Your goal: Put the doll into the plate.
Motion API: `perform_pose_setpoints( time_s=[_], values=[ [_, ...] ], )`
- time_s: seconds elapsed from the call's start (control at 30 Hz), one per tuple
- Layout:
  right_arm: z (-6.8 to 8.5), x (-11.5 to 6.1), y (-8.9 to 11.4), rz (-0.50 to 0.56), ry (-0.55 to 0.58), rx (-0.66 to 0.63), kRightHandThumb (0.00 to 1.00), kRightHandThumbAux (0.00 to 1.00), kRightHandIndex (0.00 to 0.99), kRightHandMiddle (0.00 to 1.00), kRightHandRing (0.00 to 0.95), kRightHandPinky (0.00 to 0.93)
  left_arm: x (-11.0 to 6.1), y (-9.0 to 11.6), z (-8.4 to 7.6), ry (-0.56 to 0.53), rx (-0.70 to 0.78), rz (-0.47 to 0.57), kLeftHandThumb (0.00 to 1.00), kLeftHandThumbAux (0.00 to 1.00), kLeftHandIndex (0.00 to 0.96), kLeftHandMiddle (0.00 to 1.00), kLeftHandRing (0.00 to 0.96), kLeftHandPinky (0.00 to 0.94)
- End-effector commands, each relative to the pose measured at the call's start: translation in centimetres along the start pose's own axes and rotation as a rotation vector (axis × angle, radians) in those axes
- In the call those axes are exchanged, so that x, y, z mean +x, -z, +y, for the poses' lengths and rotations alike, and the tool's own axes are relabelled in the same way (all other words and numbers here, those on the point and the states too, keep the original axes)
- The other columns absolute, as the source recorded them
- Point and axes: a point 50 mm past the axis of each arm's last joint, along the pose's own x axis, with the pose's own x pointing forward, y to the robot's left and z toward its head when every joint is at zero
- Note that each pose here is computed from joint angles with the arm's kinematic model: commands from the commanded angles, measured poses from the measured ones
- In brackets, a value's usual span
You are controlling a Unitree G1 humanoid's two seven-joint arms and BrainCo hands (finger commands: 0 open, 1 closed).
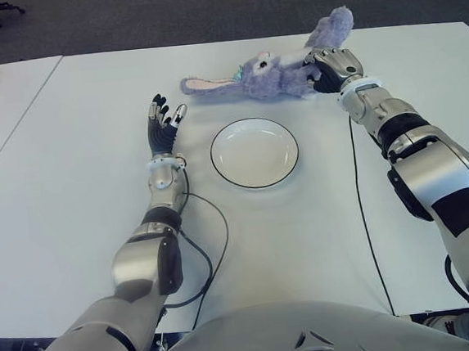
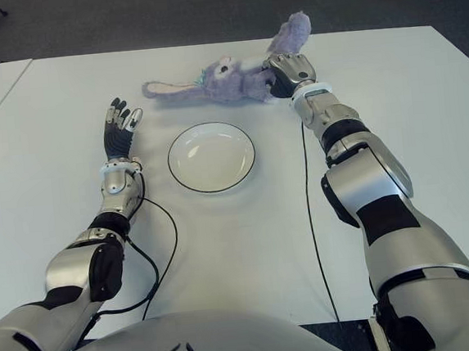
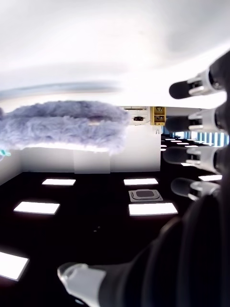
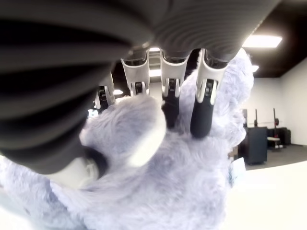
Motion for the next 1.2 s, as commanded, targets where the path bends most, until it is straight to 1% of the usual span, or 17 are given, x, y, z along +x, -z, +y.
perform_pose_setpoints(
  time_s=[0.03, 0.13, 0.2, 0.43, 0.63, 0.87, 0.97, 1.13, 1.2],
  values=[
    [2.8, -1.7, 1.6, 0.095, -0.105, 0.104, 0.804, 0.683, 0.405, 0.491, 0.558, 0.634, -9.9, 10.4, 0.0, -0.009, -0.029, 0.506, 0.0, 0.53, 0.063, 0.099, 0.083, 0.046],
    [2.8, -1.7, 1.7, 0.099, -0.105, 0.133, 0.827, 0.681, 0.407, 0.546, 0.636, 0.706, -9.9, 10.4, 0.0, -0.005, -0.031, 0.506, 0.0, 0.524, 0.068, 0.101, 0.082, 0.039],
    [2.8, -1.8, 1.8, 0.104, -0.097, 0.157, 0.833, 0.68, 0.409, 0.564, 0.666, 0.731, -10.0, 10.5, 0.0, -0.003, -0.031, 0.508, 0.0, 0.521, 0.071, 0.102, 0.082, 0.04],
    [2.6, -2.1, 2.6, 0.148, -0.043, 0.262, 0.838, 0.681, 0.415, 0.587, 0.73, 0.771, -10.0, 10.4, -0.1, -0.006, -0.031, 0.506, 0.0, 0.514, 0.077, 0.107, 0.086, 0.049],
    [2.2, -2.5, 3.8, 0.194, -0.007, 0.305, 0.837, 0.682, 0.414, 0.585, 0.733, 0.744, -10.0, 10.4, -0.3, 0.004, -0.02, 0.497, 0.0, 0.51, 0.076, 0.102, 0.082, 0.041],
    [1.9, -3.1, 4.8, 0.204, 0.029, 0.32, 0.837, 0.683, 0.412, 0.579, 0.721, 0.723, -10.2, 10.4, -0.4, 0.008, -0.022, 0.493, 0.0, 0.503, 0.081, 0.104, 0.082, 0.043],
    [1.9, -3.7, 5.1, 0.16, 0.083, 0.356, 0.836, 0.683, 0.412, 0.575, 0.716, 0.718, -10.2, 10.4, -0.5, 0.006, -0.019, 0.492, 0.0, 0.503, 0.084, 0.105, 0.082, 0.04],
    [1.2, -4.5, 4.7, 0.023, 0.182, 0.424, 0.836, 0.682, 0.415, 0.566, 0.716, 0.726, -10.2, 10.5, -0.5, 0.0, -0.017, 0.496, 0.0, 0.505, 0.086, 0.104, 0.078, 0.031],
    [1.0, -4.9, 4.6, -0.015, 0.204, 0.444, 0.768, 0.702, 0.425, 0.656, 0.726, 0.74, -10.2, 10.4, -0.5, -0.001, -0.02, 0.495, 0.0, 0.507, 0.085, 0.103, 0.078, 0.035]
  ],
)
